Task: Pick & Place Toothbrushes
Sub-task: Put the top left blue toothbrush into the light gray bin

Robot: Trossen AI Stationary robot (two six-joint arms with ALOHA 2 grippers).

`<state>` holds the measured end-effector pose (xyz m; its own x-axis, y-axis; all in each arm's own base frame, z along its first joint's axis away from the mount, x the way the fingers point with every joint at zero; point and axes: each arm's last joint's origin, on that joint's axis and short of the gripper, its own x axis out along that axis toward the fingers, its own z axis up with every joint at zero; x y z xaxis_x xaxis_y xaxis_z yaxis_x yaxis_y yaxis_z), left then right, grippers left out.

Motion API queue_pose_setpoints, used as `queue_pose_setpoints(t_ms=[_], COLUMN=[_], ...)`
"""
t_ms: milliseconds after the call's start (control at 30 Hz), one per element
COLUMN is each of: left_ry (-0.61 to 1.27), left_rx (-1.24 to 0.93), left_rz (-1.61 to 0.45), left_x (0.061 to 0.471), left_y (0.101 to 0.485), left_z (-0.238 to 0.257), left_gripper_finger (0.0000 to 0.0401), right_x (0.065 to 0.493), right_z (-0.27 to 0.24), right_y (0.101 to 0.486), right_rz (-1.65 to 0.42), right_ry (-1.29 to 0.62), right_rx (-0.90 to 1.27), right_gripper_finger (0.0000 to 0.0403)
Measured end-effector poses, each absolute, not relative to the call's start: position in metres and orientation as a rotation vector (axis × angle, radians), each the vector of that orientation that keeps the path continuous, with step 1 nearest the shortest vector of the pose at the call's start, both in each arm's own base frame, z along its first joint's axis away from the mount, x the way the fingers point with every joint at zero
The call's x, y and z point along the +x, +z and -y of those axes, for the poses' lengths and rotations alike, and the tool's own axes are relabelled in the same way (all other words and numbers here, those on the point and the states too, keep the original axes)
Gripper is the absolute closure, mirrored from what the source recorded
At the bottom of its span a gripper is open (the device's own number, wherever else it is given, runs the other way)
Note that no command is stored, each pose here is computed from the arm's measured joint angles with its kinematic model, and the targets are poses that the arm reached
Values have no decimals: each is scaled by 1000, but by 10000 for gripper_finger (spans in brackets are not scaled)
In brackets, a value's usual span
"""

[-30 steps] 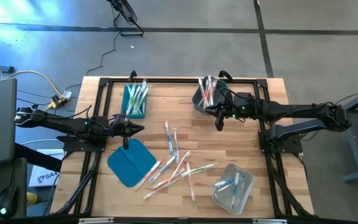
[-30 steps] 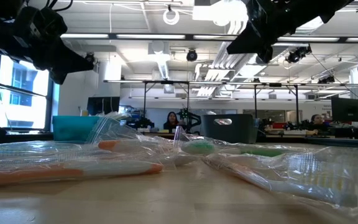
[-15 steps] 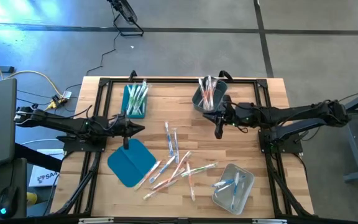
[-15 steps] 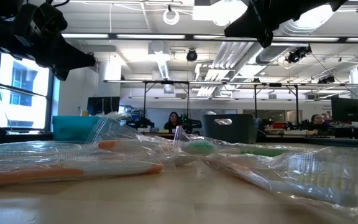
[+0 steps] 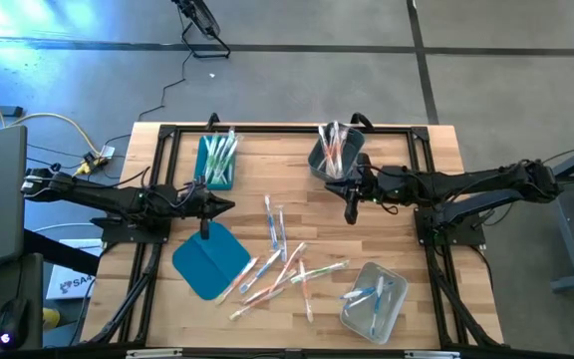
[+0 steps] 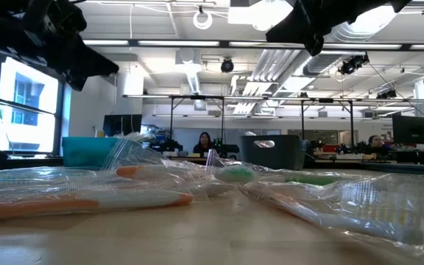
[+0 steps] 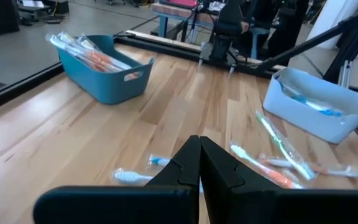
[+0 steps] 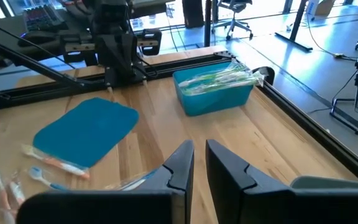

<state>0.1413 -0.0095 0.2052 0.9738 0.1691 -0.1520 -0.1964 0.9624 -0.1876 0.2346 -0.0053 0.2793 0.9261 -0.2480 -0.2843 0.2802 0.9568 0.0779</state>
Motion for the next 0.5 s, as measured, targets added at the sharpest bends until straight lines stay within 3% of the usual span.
queue_pose_setpoints(t_ms=[500], left_ry=[206], left_rx=[-129], left_rz=[-341], left_x=[169], left_y=[215], left_z=[13], left_gripper_finger=[401], right_x=[233], right_z=[5], right_y=[275], right_rz=[-319], right_ry=[-274], right_rx=[111], right_gripper_finger=[369])
